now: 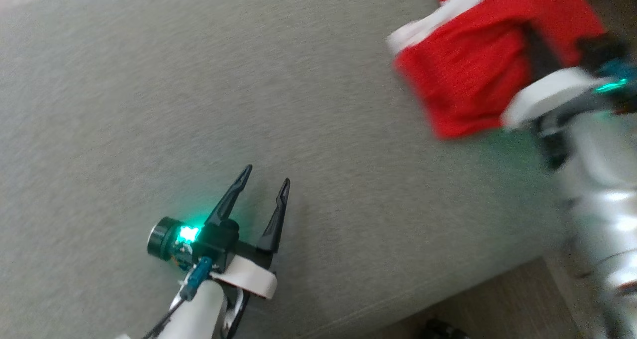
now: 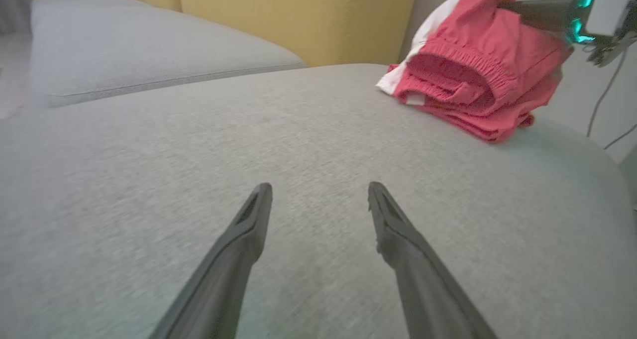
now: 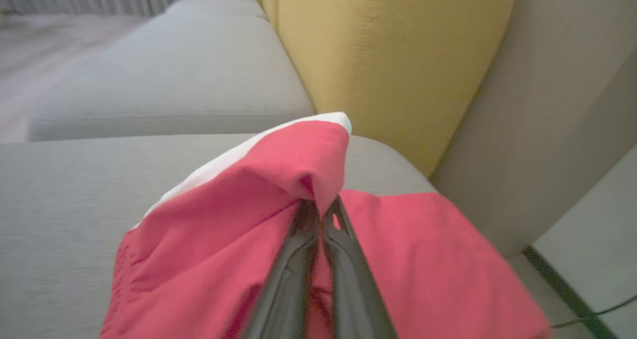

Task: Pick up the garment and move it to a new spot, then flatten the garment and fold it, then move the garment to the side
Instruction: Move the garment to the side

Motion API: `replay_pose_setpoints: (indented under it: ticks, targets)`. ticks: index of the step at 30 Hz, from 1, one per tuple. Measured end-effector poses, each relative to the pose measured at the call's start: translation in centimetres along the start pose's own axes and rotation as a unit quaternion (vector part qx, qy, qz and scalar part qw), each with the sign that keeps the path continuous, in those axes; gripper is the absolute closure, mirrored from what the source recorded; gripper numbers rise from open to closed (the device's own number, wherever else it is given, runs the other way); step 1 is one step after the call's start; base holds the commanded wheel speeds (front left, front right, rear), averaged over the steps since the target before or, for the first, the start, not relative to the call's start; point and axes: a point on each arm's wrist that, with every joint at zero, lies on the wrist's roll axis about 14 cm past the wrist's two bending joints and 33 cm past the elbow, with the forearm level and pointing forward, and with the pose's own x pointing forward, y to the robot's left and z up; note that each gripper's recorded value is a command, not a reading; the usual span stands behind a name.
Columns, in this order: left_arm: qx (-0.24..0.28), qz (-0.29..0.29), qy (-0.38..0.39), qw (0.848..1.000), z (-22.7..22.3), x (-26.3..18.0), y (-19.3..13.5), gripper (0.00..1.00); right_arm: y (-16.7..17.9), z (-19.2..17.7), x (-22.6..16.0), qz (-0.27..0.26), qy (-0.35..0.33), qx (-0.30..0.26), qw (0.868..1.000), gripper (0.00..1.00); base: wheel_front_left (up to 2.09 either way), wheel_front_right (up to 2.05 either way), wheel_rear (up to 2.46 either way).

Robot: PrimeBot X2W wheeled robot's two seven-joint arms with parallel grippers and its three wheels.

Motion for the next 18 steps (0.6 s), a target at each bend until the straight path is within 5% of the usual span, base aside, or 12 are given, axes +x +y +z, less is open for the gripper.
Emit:
replay_pose_setpoints:
  ticks: [6, 7, 13, 18]
  targets:
    - [-0.005, 0.053, 0.006, 0.999, -0.6, -1.4, 3.5, 0.00, -6.4, 0.0, 2.7, -0.052, 0.049, -0.098, 0.993, 1.00, 0.00, 0.00, 0.00]
    - [-0.006, 0.060, 0.007, 0.998, -0.7, -1.6, 4.0, 0.00, -7.0, 0.0, 3.0, -0.059, 0.052, -0.105, 0.991, 0.00, 0.00, 0.00, 0.00]
    - [-0.011, 0.094, 0.008, 0.996, -1.0, -2.6, 6.0, 0.00, -8.1, 1.3, 5.0, -0.093, 0.029, -0.096, 0.991, 0.00, 0.00, 0.00, 0.00]
    - [-0.004, 0.126, -0.001, 0.992, -0.1, -3.4, 7.5, 0.00, -4.0, 4.0, 5.7, -0.069, -0.037, -0.059, 0.995, 0.00, 0.00, 0.00, 0.00]
